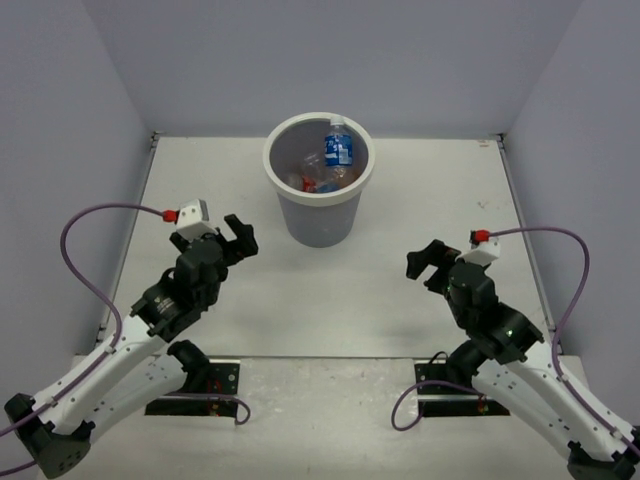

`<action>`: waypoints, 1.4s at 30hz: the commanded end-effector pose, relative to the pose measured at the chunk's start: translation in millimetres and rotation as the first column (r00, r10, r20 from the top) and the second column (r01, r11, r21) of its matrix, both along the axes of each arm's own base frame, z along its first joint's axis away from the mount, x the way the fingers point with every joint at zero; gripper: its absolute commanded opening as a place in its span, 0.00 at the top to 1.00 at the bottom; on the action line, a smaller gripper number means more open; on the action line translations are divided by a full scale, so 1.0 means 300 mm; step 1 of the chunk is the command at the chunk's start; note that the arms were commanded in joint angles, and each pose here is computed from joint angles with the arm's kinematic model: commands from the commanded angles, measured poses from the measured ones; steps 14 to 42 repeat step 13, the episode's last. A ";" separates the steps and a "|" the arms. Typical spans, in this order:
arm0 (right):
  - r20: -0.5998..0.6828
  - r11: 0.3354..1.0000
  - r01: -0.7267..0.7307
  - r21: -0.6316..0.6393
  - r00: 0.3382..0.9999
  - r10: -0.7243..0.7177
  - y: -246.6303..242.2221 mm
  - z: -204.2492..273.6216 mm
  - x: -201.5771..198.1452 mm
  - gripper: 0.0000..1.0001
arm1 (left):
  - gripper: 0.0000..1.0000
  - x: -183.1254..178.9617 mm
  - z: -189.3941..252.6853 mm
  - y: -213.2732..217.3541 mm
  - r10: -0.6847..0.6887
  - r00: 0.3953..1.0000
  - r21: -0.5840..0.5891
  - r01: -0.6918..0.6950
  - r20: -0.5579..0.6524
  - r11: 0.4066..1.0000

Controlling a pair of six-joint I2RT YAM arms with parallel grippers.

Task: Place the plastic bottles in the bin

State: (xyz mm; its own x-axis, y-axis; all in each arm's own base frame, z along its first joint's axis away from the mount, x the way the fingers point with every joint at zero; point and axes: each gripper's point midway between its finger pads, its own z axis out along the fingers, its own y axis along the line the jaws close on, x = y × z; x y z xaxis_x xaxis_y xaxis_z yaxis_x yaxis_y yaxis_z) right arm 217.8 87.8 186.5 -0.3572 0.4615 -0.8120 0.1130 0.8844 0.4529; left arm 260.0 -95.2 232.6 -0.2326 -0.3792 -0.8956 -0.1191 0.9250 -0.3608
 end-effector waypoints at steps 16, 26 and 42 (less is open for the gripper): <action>0.036 0.997 0.065 0.034 0.997 -0.066 -0.039 0.007 -0.002 0.01 | 0.00 0.013 0.068 0.054 0.131 0.990 -0.074 -0.128 0.042 0.989; 0.036 0.997 0.065 0.034 0.997 -0.066 -0.039 0.007 -0.002 0.01 | 0.00 0.013 0.068 0.054 0.131 0.990 -0.074 -0.128 0.042 0.989; 0.036 0.997 0.065 0.034 0.997 -0.066 -0.039 0.007 -0.002 0.01 | 0.00 0.013 0.068 0.054 0.131 0.990 -0.074 -0.128 0.042 0.989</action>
